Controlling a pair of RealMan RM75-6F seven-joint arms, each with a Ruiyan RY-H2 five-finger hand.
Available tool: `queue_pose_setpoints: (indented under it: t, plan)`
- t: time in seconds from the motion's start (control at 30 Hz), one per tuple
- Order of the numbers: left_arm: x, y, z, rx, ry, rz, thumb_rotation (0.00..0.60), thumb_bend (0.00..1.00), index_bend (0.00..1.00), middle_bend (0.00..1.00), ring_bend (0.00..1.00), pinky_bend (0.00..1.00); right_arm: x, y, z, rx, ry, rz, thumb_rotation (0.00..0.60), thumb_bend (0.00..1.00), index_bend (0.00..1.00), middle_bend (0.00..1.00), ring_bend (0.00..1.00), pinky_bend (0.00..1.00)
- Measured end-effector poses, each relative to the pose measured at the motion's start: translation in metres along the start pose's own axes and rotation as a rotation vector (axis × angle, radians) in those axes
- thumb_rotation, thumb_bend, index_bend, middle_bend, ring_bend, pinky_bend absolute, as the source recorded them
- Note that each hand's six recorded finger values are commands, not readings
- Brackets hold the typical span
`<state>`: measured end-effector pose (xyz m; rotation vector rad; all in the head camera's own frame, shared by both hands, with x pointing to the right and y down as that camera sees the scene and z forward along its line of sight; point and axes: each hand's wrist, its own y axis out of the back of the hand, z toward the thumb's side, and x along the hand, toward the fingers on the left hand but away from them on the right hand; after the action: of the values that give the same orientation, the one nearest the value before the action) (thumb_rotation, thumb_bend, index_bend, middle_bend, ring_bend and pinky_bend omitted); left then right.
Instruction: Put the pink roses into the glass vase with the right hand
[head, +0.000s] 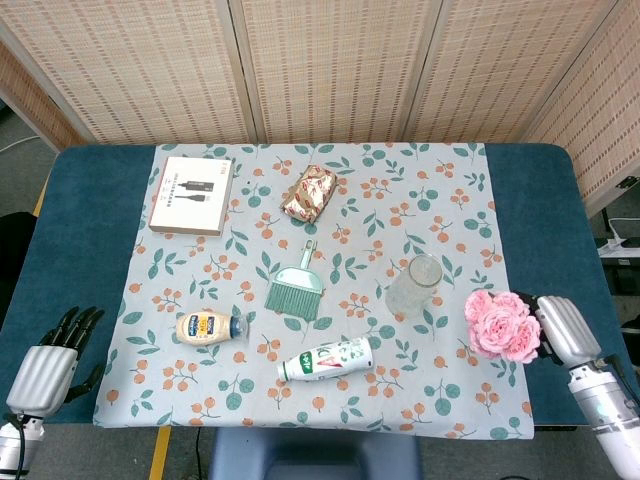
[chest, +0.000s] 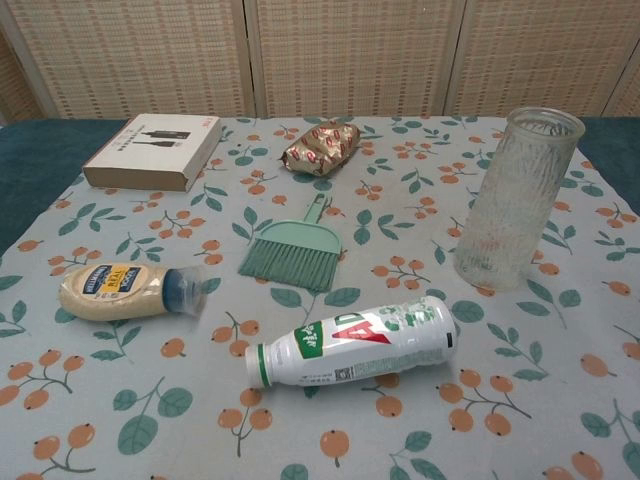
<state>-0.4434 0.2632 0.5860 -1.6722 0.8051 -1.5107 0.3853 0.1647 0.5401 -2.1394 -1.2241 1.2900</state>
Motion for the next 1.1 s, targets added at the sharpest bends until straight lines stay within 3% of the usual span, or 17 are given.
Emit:
queue_pose_setpoints:
  t: [0.23, 0.4, 0.5, 0.73, 0.87, 1.1]
  plan:
    - [0.001, -0.001, 0.000, 0.002, 0.004, -0.003, 0.600, 0.35, 0.06, 0.08, 0.01, 0.29, 0.002, 0.038, 0.059, -0.337, 0.176, 0.004, 0.600, 0.55, 0.89, 0.96, 1.00, 0.96]
    - [0.001, -0.001, 0.000, 0.000, 0.002, -0.002, 0.600, 0.35, 0.06, 0.08, 0.01, 0.29, -0.004, 0.056, 0.109, -0.436, 0.316, -0.006, 0.600, 0.57, 0.89, 0.96, 1.00, 0.96]
    - [0.000, -0.001, 0.000, 0.002, 0.003, -0.002, 0.600, 0.35, 0.06, 0.08, 0.01, 0.29, -0.009, 0.059, 0.120, -0.428, 0.341, -0.030, 0.600, 0.58, 0.90, 0.96, 1.00, 0.96]
    - [0.000, 0.002, -0.001, 0.000, 0.006, 0.008, 0.600, 0.35, 0.06, 0.08, 0.01, 0.29, -0.035, 0.059, 0.145, -0.300, 0.392, -0.136, 0.600, 0.58, 0.90, 0.96, 1.00, 0.96]
    - [0.000, 0.001, -0.002, -0.001, 0.008, 0.003, 0.600, 0.35, 0.06, 0.08, 0.01, 0.29, -0.054, 0.045, 0.158, -0.260, 0.417, -0.131, 0.600, 0.58, 0.90, 0.96, 1.00, 0.96]
    - [0.001, -0.001, -0.002, 0.003, 0.008, -0.004, 0.600, 0.35, 0.06, 0.08, 0.01, 0.29, -0.071, 0.031, 0.146, -0.238, 0.398, -0.125, 0.600, 0.58, 0.91, 0.96, 1.00, 0.96]
